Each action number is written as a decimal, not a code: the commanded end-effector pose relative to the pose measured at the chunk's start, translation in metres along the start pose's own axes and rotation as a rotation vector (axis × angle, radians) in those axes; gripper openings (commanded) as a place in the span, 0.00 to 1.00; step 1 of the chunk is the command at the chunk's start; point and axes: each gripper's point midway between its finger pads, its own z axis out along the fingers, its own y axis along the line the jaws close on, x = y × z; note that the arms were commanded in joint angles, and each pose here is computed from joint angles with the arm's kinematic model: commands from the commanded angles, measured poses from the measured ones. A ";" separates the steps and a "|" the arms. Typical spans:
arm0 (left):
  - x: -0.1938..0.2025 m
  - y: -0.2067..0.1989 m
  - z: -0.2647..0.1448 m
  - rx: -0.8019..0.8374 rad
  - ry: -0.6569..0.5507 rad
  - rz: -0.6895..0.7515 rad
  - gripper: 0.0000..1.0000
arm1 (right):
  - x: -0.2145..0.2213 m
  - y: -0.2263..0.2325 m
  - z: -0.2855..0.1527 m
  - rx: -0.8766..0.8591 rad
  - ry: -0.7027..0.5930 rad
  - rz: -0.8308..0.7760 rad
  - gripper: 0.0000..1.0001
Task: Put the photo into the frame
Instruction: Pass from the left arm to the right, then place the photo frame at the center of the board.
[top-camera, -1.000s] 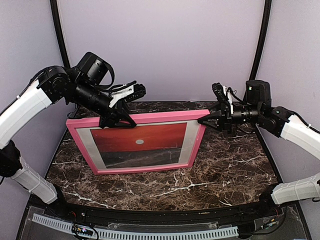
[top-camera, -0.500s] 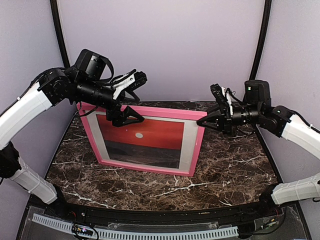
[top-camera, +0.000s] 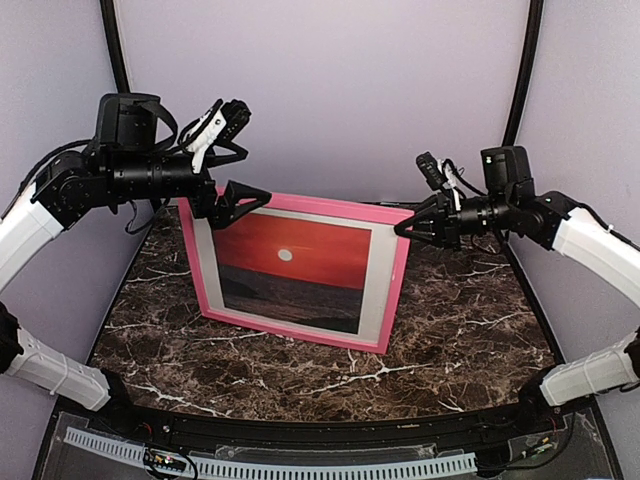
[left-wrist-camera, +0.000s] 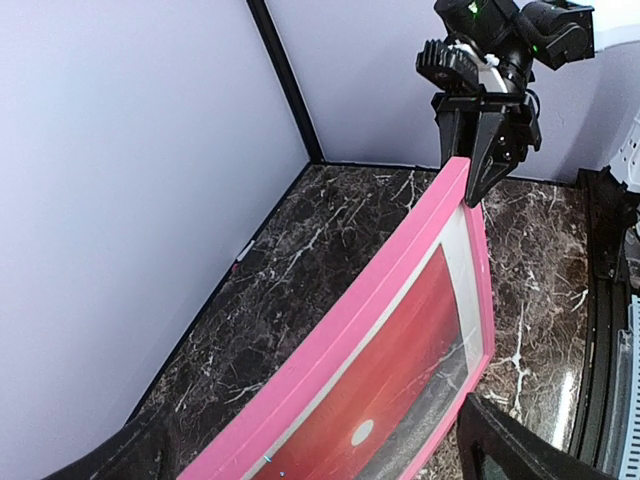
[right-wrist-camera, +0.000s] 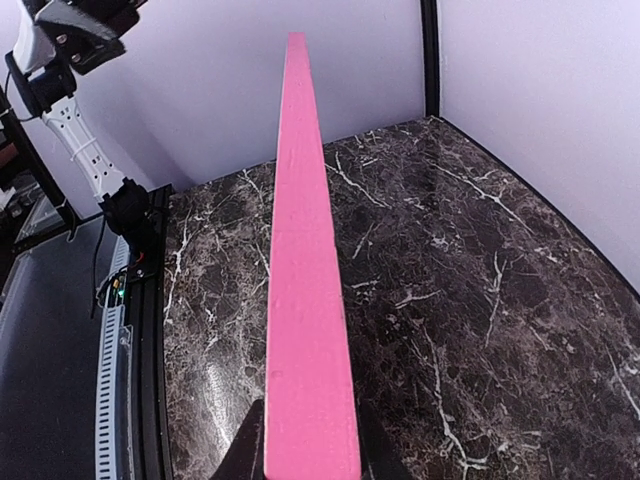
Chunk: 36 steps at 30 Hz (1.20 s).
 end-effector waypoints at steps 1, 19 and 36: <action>0.003 0.012 -0.001 -0.068 -0.015 -0.052 0.99 | -0.005 -0.030 0.002 0.038 0.020 0.082 0.00; 0.086 -0.007 0.049 -0.061 0.135 -0.255 0.99 | 0.063 -0.148 0.039 -0.126 0.139 0.564 0.00; 0.114 -0.021 0.059 -0.030 0.167 -0.316 0.99 | 0.157 -0.218 0.049 -0.124 0.128 0.897 0.25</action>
